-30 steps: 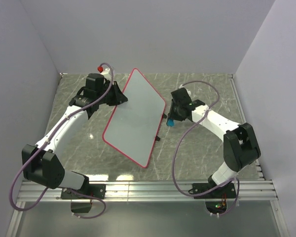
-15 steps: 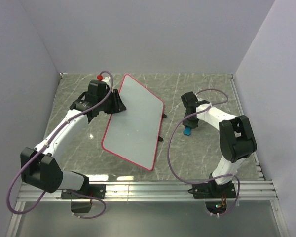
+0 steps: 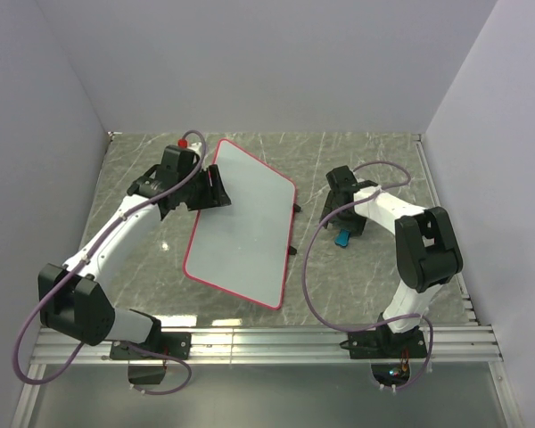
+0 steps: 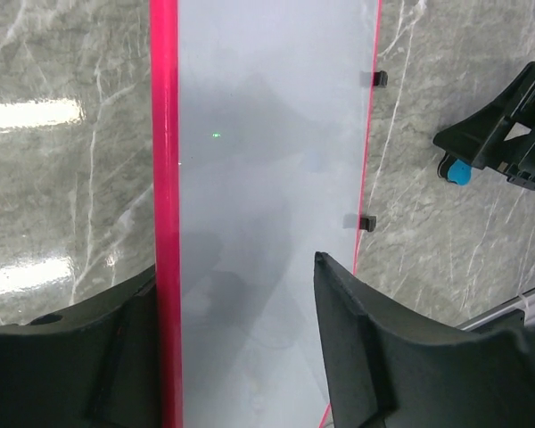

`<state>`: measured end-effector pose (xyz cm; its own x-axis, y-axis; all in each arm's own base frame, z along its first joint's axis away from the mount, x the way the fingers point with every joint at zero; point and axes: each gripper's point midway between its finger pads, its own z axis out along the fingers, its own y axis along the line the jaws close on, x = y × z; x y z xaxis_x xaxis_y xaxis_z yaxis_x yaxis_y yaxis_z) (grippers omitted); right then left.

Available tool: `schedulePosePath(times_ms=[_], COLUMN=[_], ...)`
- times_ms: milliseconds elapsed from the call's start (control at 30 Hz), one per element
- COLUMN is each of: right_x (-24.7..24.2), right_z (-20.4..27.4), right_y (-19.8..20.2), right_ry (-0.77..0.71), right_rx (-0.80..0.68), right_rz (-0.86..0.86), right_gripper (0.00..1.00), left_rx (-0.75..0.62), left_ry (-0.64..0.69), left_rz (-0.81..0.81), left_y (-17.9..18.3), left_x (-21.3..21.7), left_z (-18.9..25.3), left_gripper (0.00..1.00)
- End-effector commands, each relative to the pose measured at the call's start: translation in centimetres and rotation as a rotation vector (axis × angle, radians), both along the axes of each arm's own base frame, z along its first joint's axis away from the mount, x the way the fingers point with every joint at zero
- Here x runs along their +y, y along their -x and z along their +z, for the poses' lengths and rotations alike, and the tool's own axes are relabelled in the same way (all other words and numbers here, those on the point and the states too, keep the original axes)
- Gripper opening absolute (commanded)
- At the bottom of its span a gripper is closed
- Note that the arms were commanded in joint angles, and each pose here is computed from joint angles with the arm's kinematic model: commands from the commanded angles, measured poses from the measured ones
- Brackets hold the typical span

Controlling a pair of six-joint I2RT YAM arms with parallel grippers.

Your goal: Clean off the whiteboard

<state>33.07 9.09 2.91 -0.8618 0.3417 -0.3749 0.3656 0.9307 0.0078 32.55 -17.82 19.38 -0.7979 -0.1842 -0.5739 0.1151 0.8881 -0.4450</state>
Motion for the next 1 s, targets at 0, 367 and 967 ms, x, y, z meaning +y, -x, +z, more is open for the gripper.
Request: schedulePosePath(times_ms=[0,367,967], right_x=[-0.2,-0.1,2.6], right_z=[1.1,2.2,6.1], right_y=[-0.9,-1.6,-2.0], right_ry=[0.016,0.028,-0.199], right_rx=[-0.025,-0.035,-0.119], right_rz=[-0.002,0.014,0.05], right_gripper=[0.83,0.93,1.0], left_rx=[-0.099,-0.12,-0.203], left_ry=[0.028,-0.019,-0.069], left_rz=[-0.015,0.041,0.144], left_y=[-0.9,-1.0,-0.7], left_x=[-0.1,2.4,5.4], left_z=[3.9,4.1,7.2], left_gripper=[0.62,0.69,0.7])
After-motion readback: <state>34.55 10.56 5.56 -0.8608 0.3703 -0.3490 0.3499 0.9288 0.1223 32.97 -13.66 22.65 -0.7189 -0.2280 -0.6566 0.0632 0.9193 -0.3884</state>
